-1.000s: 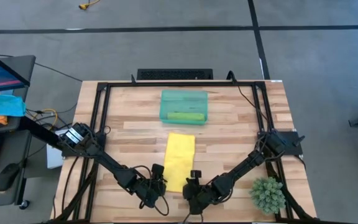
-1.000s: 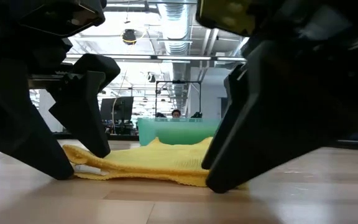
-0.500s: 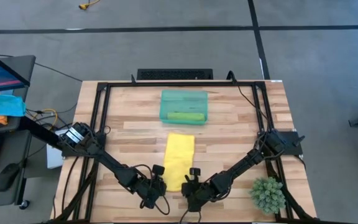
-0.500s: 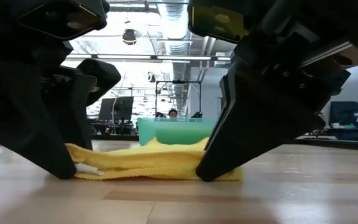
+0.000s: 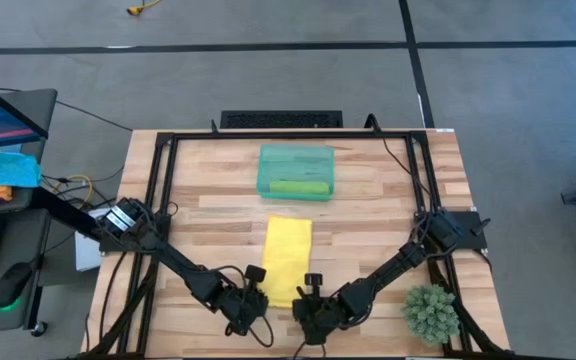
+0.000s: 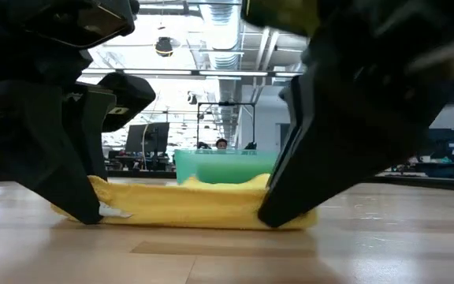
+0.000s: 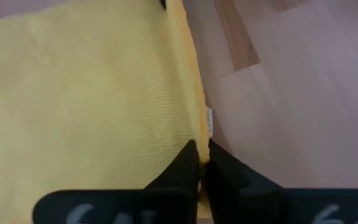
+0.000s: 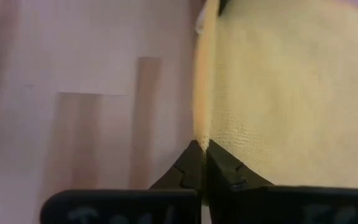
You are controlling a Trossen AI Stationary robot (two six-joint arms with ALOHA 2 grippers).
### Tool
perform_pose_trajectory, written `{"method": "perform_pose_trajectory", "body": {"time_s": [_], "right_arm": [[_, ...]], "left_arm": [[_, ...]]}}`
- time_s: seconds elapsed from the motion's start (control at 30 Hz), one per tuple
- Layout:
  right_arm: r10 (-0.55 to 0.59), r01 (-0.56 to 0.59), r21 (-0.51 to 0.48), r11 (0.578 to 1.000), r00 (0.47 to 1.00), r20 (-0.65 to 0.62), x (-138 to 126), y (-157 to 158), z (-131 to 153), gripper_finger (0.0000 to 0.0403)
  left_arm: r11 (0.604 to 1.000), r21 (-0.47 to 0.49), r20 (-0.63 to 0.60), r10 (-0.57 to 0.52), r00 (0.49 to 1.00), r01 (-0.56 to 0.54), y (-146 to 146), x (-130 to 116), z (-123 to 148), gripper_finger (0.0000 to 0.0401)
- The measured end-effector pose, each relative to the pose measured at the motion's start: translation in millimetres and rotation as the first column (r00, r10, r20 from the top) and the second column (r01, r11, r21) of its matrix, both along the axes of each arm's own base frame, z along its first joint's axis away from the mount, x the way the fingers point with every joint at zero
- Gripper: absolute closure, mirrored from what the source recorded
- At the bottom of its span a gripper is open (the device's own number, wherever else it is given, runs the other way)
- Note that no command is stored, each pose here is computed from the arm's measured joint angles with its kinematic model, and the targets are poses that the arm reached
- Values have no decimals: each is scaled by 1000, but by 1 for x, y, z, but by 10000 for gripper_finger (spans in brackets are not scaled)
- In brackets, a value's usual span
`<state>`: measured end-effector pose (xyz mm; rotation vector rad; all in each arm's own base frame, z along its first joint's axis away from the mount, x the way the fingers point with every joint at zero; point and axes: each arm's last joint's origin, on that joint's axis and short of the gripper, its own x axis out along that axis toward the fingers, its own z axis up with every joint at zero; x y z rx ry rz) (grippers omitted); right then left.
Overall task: Roll microfiber towels into tight, uniform cylinder then place into a basket
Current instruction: Fold the yellow microfiber towel
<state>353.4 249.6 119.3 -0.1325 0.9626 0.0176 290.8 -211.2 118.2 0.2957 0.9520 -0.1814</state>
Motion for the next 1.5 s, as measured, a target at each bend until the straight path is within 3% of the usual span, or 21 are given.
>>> {"method": "perform_pose_trajectory", "body": {"time_s": [0.2,0.67,1.0,1.23,1.5], "right_arm": [[23,-23,-7,1000,1000,13,2,16,22,396],[74,-75,0,997,990,119,4,47,68,392],[74,-80,34,996,985,155,3,58,88,395],[-97,105,-69,992,990,105,-4,43,83,384],[-338,340,-177,924,940,44,-6,7,63,396]], "left_arm": [[998,59,-63,8,998,-4,-13,1,20,396],[985,169,-21,21,1000,-17,-53,-15,69,398],[948,304,137,48,989,-88,-67,-23,98,398],[916,363,137,127,982,-169,-38,-4,88,398],[873,395,113,263,958,-286,10,19,65,398]]}}
